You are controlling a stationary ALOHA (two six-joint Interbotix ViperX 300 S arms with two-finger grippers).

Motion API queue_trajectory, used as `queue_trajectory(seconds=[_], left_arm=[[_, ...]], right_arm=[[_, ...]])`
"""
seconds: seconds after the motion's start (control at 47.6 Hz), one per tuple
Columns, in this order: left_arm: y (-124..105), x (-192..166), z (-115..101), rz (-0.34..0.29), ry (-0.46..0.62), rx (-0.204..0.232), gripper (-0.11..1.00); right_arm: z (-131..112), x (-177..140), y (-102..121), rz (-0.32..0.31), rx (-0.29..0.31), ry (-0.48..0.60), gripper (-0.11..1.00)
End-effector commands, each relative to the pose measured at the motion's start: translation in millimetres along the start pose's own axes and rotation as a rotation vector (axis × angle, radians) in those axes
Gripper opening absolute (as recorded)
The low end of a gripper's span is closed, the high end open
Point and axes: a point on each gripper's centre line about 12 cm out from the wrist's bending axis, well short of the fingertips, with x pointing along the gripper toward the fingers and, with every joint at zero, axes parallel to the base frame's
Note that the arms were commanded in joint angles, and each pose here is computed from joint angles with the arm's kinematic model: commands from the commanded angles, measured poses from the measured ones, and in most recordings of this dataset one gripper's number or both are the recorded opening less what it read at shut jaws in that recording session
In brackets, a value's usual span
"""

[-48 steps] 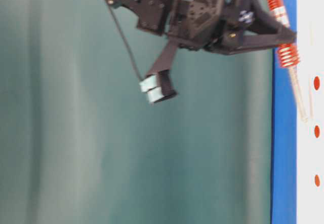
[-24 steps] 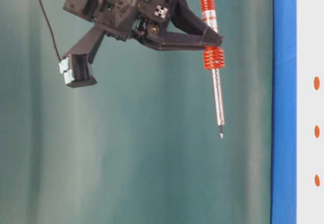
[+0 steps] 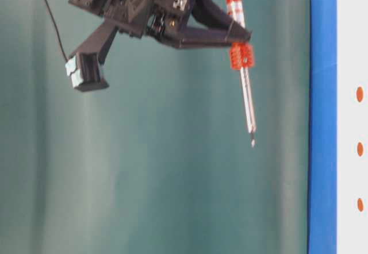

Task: Touch the tip of the soldering iron to the mark.

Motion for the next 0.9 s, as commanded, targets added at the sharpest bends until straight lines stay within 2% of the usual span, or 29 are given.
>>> queue_trajectory(seconds=[0.0,0.273,0.42,0.882], left_arm=[[0.0,1.3,4.3,0.000,-0.012,0.005,0.00],[0.0,1.4,3.4,0.000,-0.009,0.003,0.00],[0.0,1.4,3.4,0.000,-0.009,0.005,0.00],[-0.3,1.7,2.7,-0.002,-0.005,0.004,0.00]], right_arm=[[-2.5,-16.1,-0.8,-0.004,0.003,-0.035,0.07],[-34.0,-28.5,-0.4,-0.006,0.008,-0.012,0.07],[-44.8,-33.4,0.2,-0.005,0.030,0.004,0.07],[-45.0,-33.7,0.1,-0.005,0.038,0.011,0.07]])
